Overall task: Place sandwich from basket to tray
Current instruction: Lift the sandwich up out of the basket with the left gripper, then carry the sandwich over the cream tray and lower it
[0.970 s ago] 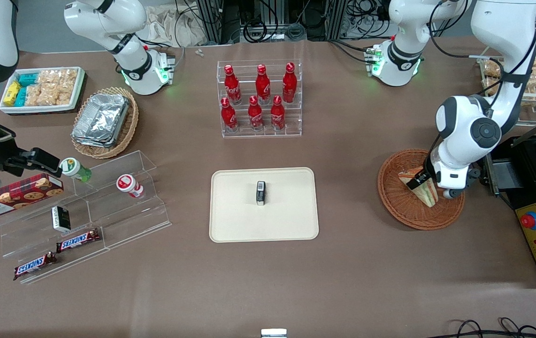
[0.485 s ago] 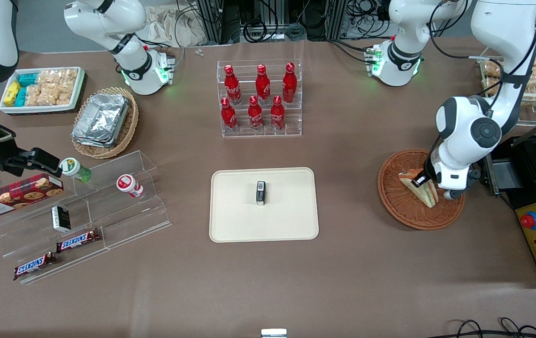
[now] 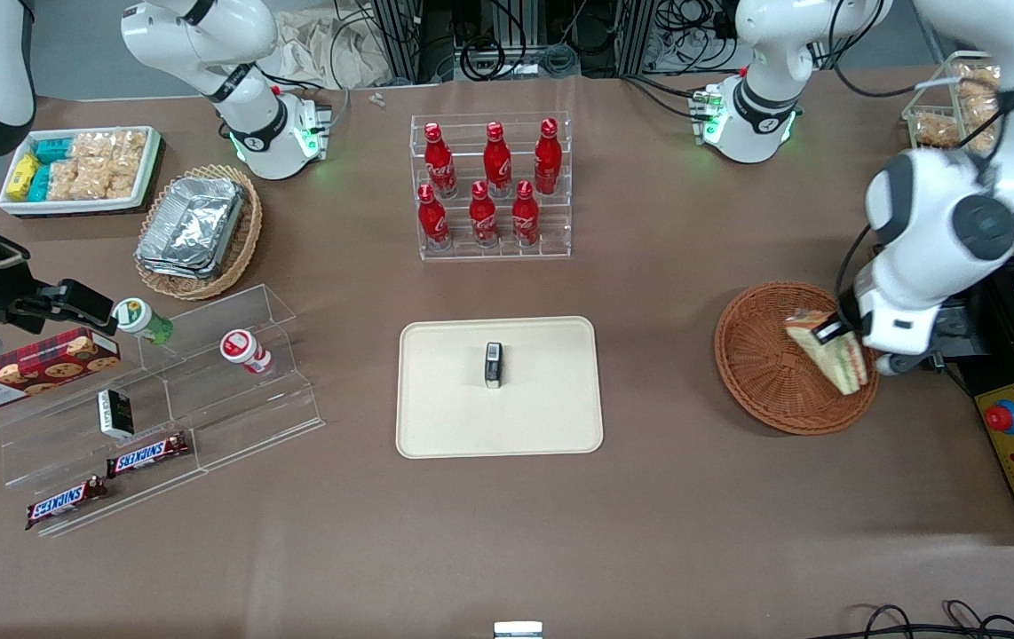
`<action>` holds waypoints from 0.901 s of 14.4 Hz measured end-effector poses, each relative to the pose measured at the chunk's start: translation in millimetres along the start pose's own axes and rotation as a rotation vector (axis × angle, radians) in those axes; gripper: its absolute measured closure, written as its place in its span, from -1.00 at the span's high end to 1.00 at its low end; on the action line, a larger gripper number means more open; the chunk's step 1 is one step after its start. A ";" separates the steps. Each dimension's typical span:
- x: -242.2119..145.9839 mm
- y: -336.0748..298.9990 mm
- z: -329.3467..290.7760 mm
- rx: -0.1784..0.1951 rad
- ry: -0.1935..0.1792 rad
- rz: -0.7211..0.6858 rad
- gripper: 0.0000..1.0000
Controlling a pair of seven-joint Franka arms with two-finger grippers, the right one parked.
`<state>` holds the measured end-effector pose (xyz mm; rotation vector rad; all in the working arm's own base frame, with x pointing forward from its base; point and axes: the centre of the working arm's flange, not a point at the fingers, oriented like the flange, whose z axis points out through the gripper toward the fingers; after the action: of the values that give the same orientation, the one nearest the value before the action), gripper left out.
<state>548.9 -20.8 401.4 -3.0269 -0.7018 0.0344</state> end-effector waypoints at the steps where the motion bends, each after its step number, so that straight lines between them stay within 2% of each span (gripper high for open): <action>1: 4.0 1.5 -35.4 0.004 -0.011 0.030 -0.63; 3: 5.9 18.2 -106.7 -0.016 -0.042 0.078 -0.63; 6: -11.8 83.8 -167.3 -0.054 -0.051 0.201 -0.63; 7: -22.7 113.9 -167.1 -0.063 -0.060 0.258 -0.63; 10: -65.2 204.3 -119.8 -0.065 -0.127 0.382 -0.63; 13: -106.1 280.4 -62.4 -0.081 -0.132 0.377 -0.63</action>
<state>578.7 -320.9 454.4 -3.2103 -0.1303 0.2210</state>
